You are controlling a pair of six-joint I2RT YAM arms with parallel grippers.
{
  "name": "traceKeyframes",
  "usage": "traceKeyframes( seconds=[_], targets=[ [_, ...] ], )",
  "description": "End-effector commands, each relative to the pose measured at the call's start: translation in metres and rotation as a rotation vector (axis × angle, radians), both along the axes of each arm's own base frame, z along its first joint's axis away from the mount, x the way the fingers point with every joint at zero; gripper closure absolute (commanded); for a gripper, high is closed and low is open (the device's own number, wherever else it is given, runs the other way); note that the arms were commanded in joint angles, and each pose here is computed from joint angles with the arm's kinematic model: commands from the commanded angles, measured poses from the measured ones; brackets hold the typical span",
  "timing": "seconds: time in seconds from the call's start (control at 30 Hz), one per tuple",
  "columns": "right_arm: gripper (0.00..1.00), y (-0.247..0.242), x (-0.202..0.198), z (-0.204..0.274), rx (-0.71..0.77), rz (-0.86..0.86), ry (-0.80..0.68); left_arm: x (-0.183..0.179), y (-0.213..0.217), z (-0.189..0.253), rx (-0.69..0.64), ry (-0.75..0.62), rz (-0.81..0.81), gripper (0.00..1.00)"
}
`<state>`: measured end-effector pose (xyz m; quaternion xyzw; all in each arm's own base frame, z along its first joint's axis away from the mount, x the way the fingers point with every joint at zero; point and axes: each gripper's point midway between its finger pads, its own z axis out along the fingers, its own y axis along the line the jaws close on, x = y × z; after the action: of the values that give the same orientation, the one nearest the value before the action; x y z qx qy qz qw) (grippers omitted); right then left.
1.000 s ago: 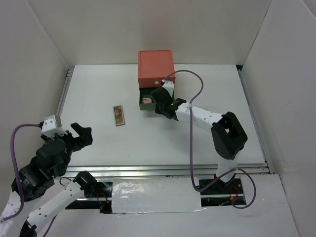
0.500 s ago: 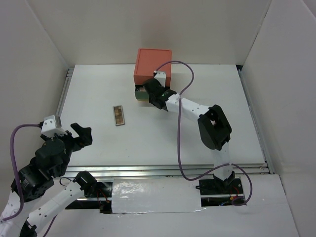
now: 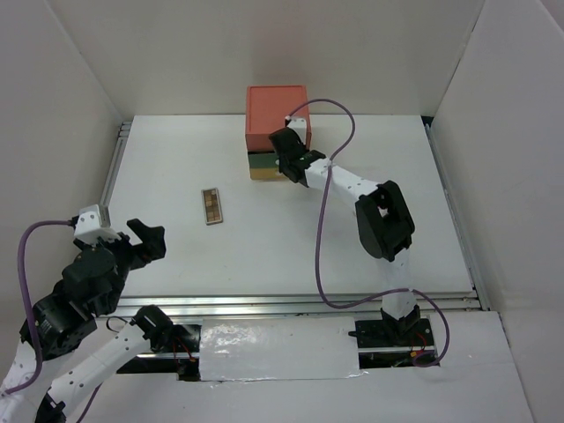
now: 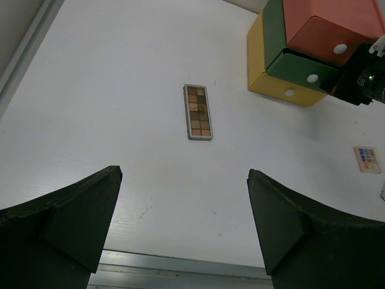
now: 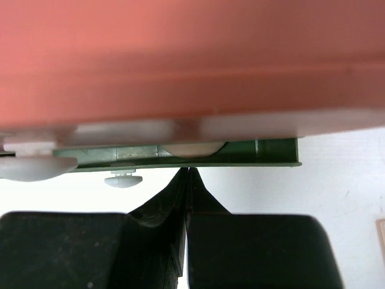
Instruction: Organize the makeup
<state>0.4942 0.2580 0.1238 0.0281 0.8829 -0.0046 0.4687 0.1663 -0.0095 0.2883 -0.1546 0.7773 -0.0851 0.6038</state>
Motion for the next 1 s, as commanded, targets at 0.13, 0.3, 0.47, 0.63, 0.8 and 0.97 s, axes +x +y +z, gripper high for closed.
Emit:
traceKeyframes(
  seconds=[0.13,0.3,0.47,0.63,0.8,0.97],
  targets=[
    [1.00,0.019,0.023,0.027,0.039,0.083,-0.105,0.008,-0.009,0.003,0.017,-0.006,-0.025,0.01],
    [0.97,0.019,0.019,0.037,0.075,0.108,-0.158,0.010,-0.011,0.001,0.025,0.003,-0.030,0.01],
    [0.96,0.017,0.021,0.045,0.063,0.108,-0.183,0.011,-0.012,0.001,0.030,0.008,-0.032,0.01],
    [0.96,0.016,0.022,0.035,0.026,0.113,-0.168,0.011,-0.012,0.001,0.030,0.008,-0.034,0.01],
    [0.96,0.014,0.019,0.040,0.029,0.124,-0.201,0.011,-0.012,0.000,0.030,0.008,-0.035,0.01],
    [0.97,0.014,0.015,0.042,0.023,0.156,-0.218,0.011,-0.013,0.000,0.031,0.008,-0.037,0.01]
  ],
)
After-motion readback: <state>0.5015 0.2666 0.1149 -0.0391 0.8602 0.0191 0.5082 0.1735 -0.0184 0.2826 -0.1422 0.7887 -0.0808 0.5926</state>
